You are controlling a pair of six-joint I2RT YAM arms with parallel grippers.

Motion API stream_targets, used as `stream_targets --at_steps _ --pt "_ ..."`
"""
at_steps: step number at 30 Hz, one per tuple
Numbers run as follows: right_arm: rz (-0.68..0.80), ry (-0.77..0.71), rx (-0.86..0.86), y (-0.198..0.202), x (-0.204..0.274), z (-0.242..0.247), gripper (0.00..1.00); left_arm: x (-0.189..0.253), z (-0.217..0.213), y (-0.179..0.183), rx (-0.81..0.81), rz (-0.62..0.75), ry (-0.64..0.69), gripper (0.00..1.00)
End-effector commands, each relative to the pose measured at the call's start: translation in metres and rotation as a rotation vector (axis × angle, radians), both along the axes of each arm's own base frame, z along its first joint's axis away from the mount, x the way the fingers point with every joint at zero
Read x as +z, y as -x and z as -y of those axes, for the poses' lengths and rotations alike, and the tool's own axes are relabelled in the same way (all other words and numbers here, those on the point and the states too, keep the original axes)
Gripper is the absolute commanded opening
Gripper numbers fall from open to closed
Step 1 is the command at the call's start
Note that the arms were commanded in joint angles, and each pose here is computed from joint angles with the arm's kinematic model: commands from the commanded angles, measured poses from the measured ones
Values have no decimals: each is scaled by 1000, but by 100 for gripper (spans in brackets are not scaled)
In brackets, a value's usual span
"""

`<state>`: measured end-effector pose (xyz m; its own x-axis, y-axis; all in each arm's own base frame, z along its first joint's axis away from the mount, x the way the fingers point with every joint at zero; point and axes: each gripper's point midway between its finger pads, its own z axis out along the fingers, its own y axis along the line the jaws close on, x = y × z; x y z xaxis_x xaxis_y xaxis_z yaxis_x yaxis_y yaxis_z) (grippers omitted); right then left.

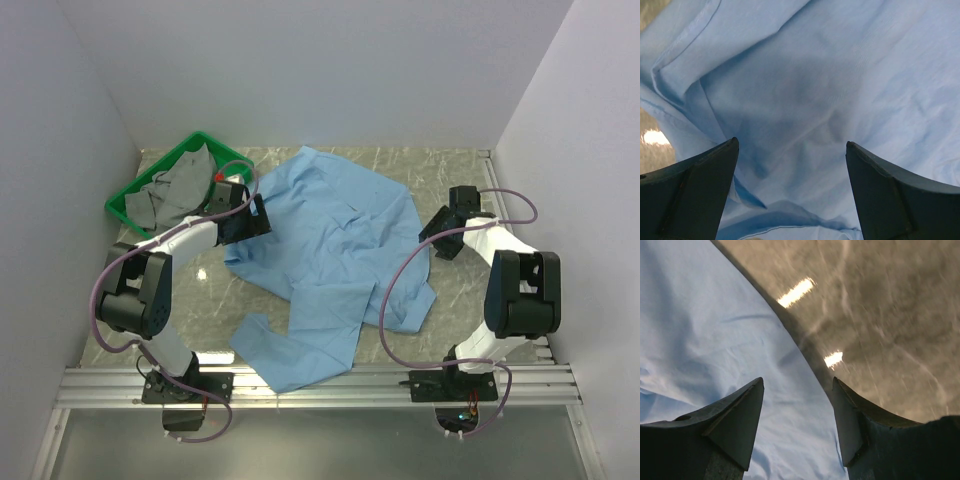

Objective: Fold and stack the long sleeve shirts
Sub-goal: Flatten the shirt out

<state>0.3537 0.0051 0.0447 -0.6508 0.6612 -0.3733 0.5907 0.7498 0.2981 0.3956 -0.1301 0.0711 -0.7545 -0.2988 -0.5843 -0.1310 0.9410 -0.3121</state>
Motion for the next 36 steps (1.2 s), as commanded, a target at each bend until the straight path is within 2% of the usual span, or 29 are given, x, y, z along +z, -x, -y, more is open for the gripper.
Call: stream_targets --at_steps 1,8,11,16,19,20,21,29,32,34,35,36 --pt "89 28 40 -34 17 5 64 -10 1 8 40 -22 28 94" --pt "49 13 104 -49 0 0 64 -38 -17 46 77 -124 2 94" --pt "34 -4 130 -55 -5 -3 59 -40 -27 56 105 -142 1 93" --pt "16 -38 180 -54 -11 -11 35 -42 -37 70 127 -170 8 93" --pt "12 -8 181 -53 -9 -6 15 -45 -39 76 131 -187 21 93" --pt "17 17 168 -56 -5 0 3 -46 -39 77 133 -190 21 93" --pt "24 43 154 -57 1 7 0 -45 -40 78 136 -190 23 93" --pt "142 304 -117 -59 85 99 0 -38 -21 90 92 -221 132 94" --pt "115 304 -136 -53 83 104 1 -34 -8 93 68 -230 205 94" --pt "76 278 -145 -47 71 101 11 -31 -2 95 66 -237 244 94" --pt "53 269 -151 -41 63 99 24 -27 0 94 62 -233 257 95" --pt "58 256 -152 -39 64 96 32 -22 3 95 49 -228 275 96"
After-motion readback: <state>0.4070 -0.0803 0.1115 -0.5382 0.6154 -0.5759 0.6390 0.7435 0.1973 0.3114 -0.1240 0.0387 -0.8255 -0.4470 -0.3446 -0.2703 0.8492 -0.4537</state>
